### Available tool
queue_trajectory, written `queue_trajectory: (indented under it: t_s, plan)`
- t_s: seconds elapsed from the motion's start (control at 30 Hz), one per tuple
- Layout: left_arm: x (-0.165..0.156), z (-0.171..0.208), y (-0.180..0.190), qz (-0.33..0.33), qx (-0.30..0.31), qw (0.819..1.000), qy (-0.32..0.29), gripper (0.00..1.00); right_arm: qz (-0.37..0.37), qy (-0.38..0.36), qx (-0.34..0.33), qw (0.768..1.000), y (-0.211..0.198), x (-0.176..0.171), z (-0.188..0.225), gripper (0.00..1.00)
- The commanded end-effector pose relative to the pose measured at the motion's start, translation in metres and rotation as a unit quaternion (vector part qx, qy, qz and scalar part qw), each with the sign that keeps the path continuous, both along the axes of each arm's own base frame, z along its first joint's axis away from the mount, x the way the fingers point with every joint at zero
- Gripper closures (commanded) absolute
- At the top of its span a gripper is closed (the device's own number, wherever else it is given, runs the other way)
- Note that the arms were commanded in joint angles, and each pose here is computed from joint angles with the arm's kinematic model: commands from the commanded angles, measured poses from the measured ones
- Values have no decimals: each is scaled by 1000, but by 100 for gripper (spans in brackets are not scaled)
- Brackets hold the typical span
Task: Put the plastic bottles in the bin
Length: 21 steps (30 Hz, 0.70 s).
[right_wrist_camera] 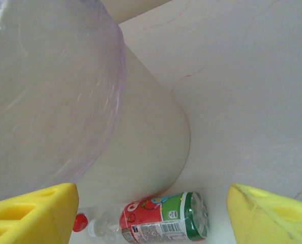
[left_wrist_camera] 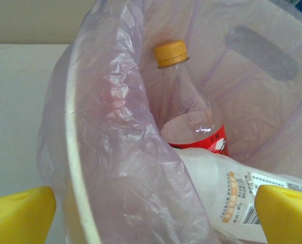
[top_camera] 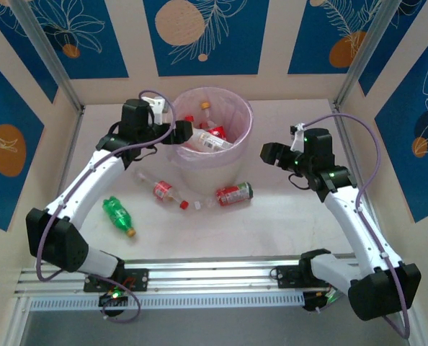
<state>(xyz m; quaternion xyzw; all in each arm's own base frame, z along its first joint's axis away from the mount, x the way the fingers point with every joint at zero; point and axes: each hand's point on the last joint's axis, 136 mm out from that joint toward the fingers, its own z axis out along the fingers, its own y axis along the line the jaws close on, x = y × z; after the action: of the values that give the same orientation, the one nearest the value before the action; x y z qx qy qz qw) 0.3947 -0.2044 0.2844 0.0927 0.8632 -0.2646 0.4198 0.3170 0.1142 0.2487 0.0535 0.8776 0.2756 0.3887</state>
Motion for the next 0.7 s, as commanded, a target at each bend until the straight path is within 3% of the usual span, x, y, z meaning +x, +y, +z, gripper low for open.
queue_trajectory:
  t_s: [0.0,0.33,0.47,0.67]
  plan:
    - [-13,-4,5,-8,48,998,27,0,18,-14,29,999,6,9,10,23]
    - [-36,72,35,2,96,993,-69,0,22,-38,102,994,16,27,70,14]
    - [-36,88,87,75,147,984,-69,0,42,-33,123,991,29,28,85,14]
    - [-21,71,188,203,106,973,-13,0,78,-31,122,989,55,35,88,15]
